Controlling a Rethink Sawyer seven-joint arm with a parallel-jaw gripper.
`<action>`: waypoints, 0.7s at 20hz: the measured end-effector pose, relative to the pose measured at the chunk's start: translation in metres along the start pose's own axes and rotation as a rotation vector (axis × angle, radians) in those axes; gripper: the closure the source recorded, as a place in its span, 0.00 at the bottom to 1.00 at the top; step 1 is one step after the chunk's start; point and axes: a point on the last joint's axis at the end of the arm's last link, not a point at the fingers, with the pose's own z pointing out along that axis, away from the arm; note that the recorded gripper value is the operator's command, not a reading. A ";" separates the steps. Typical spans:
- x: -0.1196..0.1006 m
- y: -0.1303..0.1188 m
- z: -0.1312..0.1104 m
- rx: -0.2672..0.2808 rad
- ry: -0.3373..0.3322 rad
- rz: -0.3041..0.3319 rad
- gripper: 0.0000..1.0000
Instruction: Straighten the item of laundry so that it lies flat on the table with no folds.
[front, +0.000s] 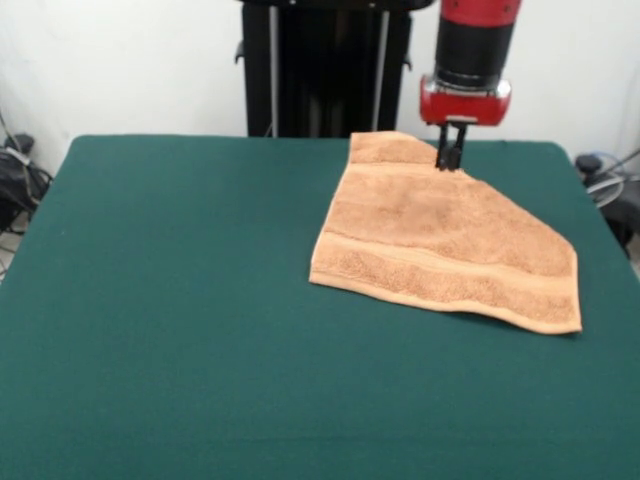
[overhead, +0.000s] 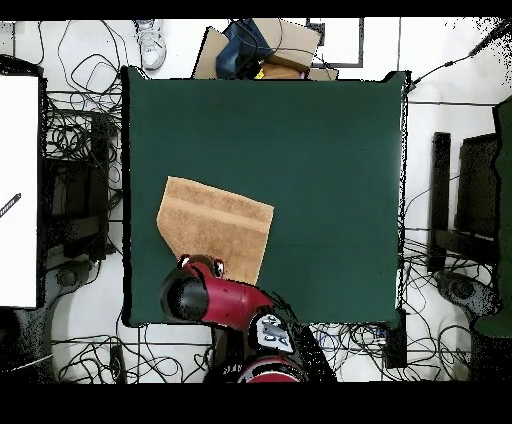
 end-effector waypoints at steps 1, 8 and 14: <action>-0.007 -0.003 0.000 -0.001 -0.002 0.011 1.00; -0.041 -0.007 0.003 -0.003 -0.017 0.034 1.00; -0.065 -0.015 0.012 0.008 -0.035 0.053 1.00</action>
